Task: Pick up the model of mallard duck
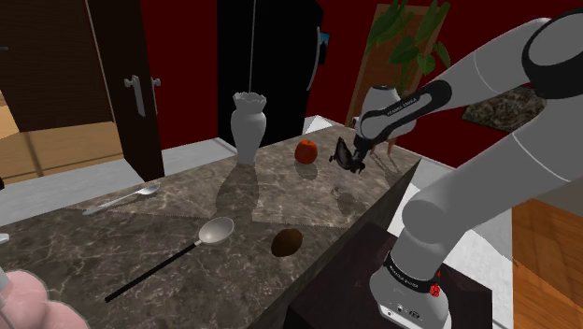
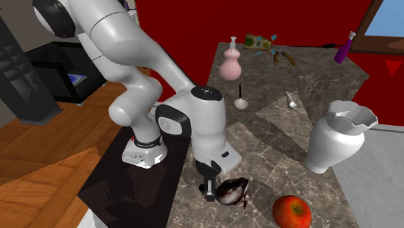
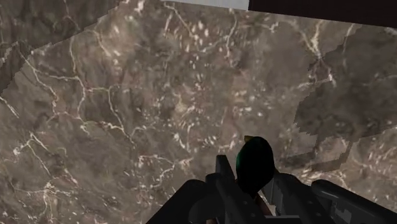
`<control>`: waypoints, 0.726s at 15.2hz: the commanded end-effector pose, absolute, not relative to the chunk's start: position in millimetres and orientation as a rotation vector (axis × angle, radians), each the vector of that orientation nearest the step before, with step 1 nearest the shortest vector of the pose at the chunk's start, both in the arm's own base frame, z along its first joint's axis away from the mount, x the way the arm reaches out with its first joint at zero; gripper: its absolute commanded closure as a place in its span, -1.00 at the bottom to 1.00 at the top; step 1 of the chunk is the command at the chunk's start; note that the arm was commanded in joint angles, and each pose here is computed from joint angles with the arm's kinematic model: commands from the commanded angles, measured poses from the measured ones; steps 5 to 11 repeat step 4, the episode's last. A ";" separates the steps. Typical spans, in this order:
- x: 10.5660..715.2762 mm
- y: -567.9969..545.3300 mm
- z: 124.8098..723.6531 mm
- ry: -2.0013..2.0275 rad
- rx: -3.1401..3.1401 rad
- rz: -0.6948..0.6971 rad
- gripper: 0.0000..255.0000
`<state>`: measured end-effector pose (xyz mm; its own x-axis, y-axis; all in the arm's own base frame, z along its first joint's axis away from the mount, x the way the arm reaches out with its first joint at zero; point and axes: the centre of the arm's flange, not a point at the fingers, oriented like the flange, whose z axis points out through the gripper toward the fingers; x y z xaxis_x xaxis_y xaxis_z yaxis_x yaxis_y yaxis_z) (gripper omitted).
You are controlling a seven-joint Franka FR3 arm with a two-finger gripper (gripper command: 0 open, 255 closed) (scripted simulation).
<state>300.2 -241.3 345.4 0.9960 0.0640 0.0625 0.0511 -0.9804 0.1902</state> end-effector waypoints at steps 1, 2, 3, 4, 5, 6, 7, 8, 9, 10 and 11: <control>300.3 -241.2 356.5 0.086 2.949 0.101 1.00; 300.3 -241.2 361.8 0.086 2.949 0.101 1.00; 300.3 -241.2 362.6 0.086 2.949 0.101 1.00; 300.3 -241.2 362.6 0.086 2.949 0.101 1.00; 300.3 -241.2 362.6 0.086 2.949 0.101 1.00; 300.3 -241.2 362.6 0.086 2.949 0.101 1.00; 300.3 -241.2 362.6 0.086 2.949 0.101 1.00; 300.3 -241.2 362.6 0.086 2.949 0.101 1.00; 300.3 -241.2 362.6 0.086 2.949 0.101 1.00; 300.3 -241.2 362.6 0.086 2.949 0.101 1.00; 300.3 -241.2 362.6 0.086 2.949 0.101 1.00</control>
